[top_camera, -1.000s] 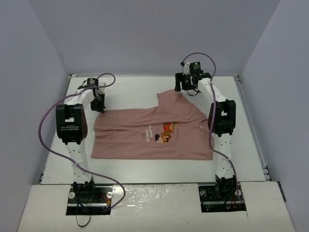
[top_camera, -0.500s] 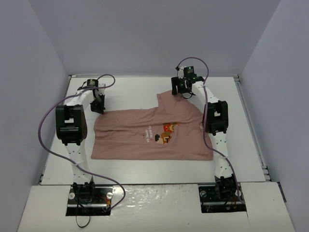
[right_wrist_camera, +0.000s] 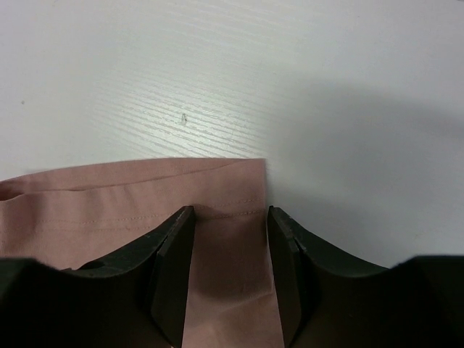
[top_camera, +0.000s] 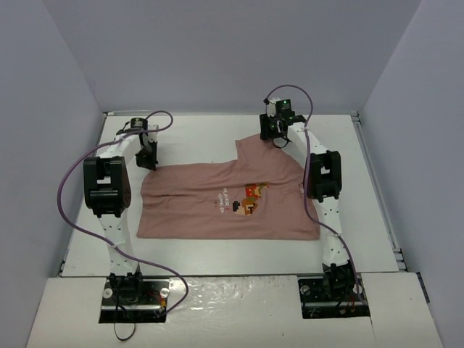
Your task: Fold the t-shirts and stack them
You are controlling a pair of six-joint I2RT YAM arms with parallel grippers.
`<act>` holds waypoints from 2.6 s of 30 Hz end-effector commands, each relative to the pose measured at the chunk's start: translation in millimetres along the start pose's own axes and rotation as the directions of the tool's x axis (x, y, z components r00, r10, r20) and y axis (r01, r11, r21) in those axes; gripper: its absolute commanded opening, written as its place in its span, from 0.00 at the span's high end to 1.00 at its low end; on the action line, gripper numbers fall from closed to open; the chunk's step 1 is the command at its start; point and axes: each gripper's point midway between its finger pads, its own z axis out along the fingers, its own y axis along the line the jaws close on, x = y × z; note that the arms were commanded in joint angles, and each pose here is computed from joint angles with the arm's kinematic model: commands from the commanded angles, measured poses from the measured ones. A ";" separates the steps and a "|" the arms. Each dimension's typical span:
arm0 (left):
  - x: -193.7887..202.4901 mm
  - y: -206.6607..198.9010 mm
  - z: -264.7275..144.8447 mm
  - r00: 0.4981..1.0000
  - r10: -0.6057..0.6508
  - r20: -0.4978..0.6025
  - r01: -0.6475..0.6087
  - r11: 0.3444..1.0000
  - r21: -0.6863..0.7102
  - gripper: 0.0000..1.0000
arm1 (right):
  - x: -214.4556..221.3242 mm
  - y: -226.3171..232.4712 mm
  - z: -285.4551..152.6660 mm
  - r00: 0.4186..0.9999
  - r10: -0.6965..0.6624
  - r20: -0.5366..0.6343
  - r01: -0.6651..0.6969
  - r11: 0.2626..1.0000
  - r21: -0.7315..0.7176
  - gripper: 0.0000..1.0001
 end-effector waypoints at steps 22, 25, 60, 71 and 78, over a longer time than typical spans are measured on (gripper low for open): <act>-72.1 2.4 -57.6 0.985 -0.013 0.175 0.010 1.000 0.018 1.00 | -90.9 4.7 -25.5 0.963 -0.137 0.233 0.131 0.991 0.040 1.00; -93.4 6.2 -74.8 0.971 -0.029 0.235 0.025 1.000 0.018 1.00 | -122.7 0.1 -51.1 0.934 -0.190 0.303 0.167 0.981 0.099 1.00; -70.6 33.5 -111.3 0.915 -0.234 0.330 0.210 0.972 0.107 1.00 | -114.2 29.6 -166.2 0.905 -0.293 0.309 0.264 0.955 0.133 1.00; -49.2 30.7 -111.0 0.916 -0.216 0.339 0.190 0.976 0.107 1.00 | -72.5 39.7 -183.9 0.921 -0.297 0.253 0.274 0.954 0.122 1.00; -40.1 29.8 -123.3 0.912 -0.218 0.349 0.197 0.976 0.095 1.00 | -52.8 43.4 -199.2 0.929 -0.287 0.232 0.262 0.956 0.136 1.00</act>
